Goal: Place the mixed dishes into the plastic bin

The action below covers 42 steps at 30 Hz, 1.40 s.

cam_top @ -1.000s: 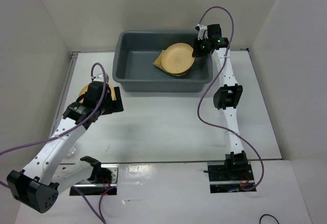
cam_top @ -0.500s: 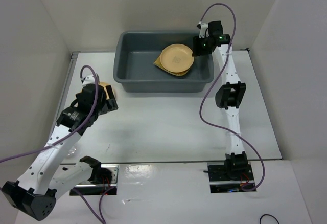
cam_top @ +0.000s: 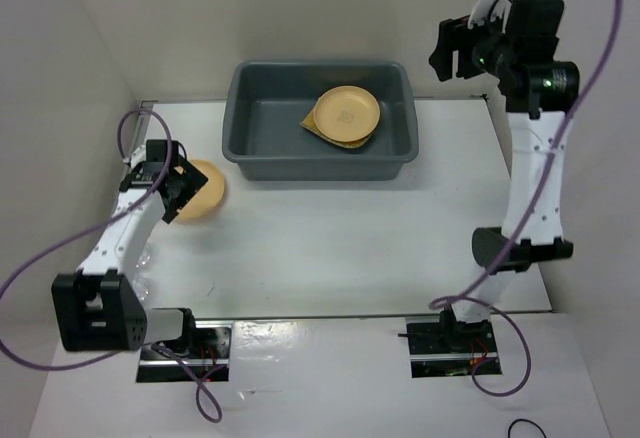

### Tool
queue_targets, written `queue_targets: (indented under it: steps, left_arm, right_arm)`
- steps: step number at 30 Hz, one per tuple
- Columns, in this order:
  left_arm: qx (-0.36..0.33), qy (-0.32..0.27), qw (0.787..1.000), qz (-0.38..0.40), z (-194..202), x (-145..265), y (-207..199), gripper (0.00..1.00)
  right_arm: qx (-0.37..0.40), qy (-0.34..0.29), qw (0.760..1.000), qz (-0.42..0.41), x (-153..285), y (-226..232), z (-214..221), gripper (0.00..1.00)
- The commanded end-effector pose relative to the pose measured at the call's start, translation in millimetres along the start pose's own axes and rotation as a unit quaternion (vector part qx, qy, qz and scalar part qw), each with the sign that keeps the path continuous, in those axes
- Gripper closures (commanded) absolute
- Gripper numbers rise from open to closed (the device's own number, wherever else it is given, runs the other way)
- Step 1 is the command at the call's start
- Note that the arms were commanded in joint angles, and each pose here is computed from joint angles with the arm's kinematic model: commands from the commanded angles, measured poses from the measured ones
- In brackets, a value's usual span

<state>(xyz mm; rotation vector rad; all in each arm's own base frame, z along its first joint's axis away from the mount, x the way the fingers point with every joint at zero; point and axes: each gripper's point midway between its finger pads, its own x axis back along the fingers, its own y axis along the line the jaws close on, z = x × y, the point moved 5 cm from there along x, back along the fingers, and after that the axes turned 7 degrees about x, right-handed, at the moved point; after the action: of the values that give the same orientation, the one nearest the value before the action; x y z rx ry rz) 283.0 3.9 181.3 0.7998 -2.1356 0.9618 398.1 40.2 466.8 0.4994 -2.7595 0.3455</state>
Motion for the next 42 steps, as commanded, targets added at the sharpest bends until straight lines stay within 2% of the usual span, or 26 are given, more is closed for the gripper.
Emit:
queue_targets:
  steps: [1,2,3,4,5,6,10,16,21,24,28,35,38,40,41,42]
  left_arm:
    - [0.022,0.006,0.999,0.029,-34,-8,-35,0.00]
    - [0.021,0.021,0.999,0.026,-41,-17,-38,0.00]
    - [0.035,0.061,0.997,-0.033,-45,-46,-18,0.00]
    - [0.044,0.074,0.996,-0.027,-62,-49,-27,0.00]
    - [0.042,0.106,0.991,-0.063,-60,-74,-18,0.00]
    - [0.041,0.114,0.990,-0.072,-66,-80,-13,0.00]
    - [0.022,0.086,0.992,-0.094,-83,-90,-5,0.00]
    - [0.027,0.106,0.981,-0.162,-91,-118,34,0.00]
    - [0.008,0.092,0.977,-0.192,-96,-126,47,0.00]
    - [0.003,0.113,0.974,-0.195,-87,-135,50,0.00]
    - [0.002,0.141,0.972,-0.187,-78,-150,50,0.05]
    - [0.000,0.178,0.966,-0.187,-63,-166,55,0.28]
    - [0.004,0.181,0.968,-0.173,-61,-168,52,0.58]
    - [0.017,0.174,0.969,-0.172,-64,-169,48,0.88]
    - [0.018,0.164,0.973,-0.163,-69,-166,44,1.00]
    - [0.026,0.154,0.977,-0.148,-75,-162,37,1.00]
  right_arm:
    - [0.015,0.019,1.000,0.010,25,6,8,0.24]
    - [0.015,0.022,0.999,0.021,30,5,9,0.21]
    - [0.019,0.025,0.999,0.025,38,6,11,0.21]
    - [0.019,0.029,0.999,0.030,41,6,14,0.21]
    - [0.025,0.029,0.999,0.038,44,4,14,0.20]
    - [0.029,0.034,0.998,0.042,48,4,18,0.20]
    - [0.033,0.044,0.997,0.052,52,4,25,0.20]
    - [0.034,0.049,0.996,0.066,51,0,27,0.19]
    - [0.033,0.050,0.996,0.066,45,-2,26,0.18]
    - [0.033,0.056,0.995,0.070,41,-4,28,0.18]
    - [0.032,0.060,0.995,0.068,37,-4,30,0.18]
    - [0.037,0.065,0.994,0.081,38,-8,31,0.15]
    - [0.037,0.067,0.993,0.086,39,-9,31,0.15]
    - [0.036,0.071,0.993,0.084,37,-9,34,0.13]
    - [0.036,0.071,0.993,0.084,37,-9,34,0.13]
    - [0.040,0.076,0.993,0.082,36,-9,37,0.13]
